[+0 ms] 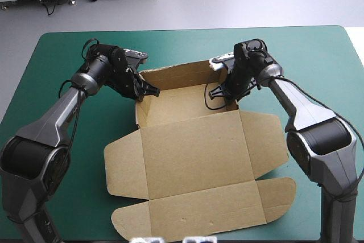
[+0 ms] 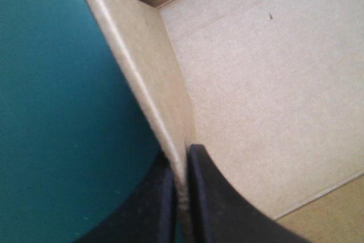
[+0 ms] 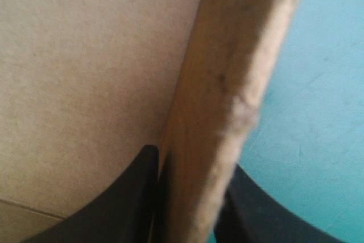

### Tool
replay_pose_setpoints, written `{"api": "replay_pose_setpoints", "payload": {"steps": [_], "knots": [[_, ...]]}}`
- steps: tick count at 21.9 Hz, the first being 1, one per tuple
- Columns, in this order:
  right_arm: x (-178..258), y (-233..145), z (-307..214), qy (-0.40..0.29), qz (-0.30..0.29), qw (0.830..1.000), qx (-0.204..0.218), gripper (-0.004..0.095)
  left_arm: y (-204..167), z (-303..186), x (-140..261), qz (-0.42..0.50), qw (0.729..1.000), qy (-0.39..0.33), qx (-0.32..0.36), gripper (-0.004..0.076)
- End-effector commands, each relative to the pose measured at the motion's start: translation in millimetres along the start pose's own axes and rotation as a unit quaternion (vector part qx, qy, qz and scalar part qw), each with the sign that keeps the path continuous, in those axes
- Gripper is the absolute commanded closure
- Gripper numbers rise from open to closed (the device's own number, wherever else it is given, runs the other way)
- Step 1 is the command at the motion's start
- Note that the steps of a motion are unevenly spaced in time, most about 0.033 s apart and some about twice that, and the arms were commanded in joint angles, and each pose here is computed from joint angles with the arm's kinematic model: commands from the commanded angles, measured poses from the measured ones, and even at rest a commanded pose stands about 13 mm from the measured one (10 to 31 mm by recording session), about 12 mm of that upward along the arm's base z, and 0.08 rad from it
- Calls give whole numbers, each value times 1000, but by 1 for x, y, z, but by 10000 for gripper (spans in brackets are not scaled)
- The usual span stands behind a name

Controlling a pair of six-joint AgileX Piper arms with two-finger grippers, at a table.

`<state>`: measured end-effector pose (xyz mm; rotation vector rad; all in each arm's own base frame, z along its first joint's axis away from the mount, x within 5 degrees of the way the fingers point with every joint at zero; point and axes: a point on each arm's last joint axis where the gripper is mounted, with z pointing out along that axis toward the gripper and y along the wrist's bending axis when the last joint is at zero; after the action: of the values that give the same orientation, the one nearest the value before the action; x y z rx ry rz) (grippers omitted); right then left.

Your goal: Fold the box

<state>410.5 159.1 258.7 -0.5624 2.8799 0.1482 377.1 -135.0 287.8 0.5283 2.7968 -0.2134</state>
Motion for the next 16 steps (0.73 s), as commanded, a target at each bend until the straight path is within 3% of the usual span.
{"api": "replay_pose_setpoints", "payload": {"steps": [1, 14, 16], "knots": [[3, -6, -18, -13, 3, 1000, 22, 926, -4, -11, -2, 23, 999, -2, -25, 734], [5, -7, -16, -9, 1, 1000, 25, 923, -9, 0, -2, 12, 997, 53, -55, 732], [5, -7, -16, -9, 1, 1000, 25, 873, -10, -4, -3, 9, 998, 47, -51, 679]]}}
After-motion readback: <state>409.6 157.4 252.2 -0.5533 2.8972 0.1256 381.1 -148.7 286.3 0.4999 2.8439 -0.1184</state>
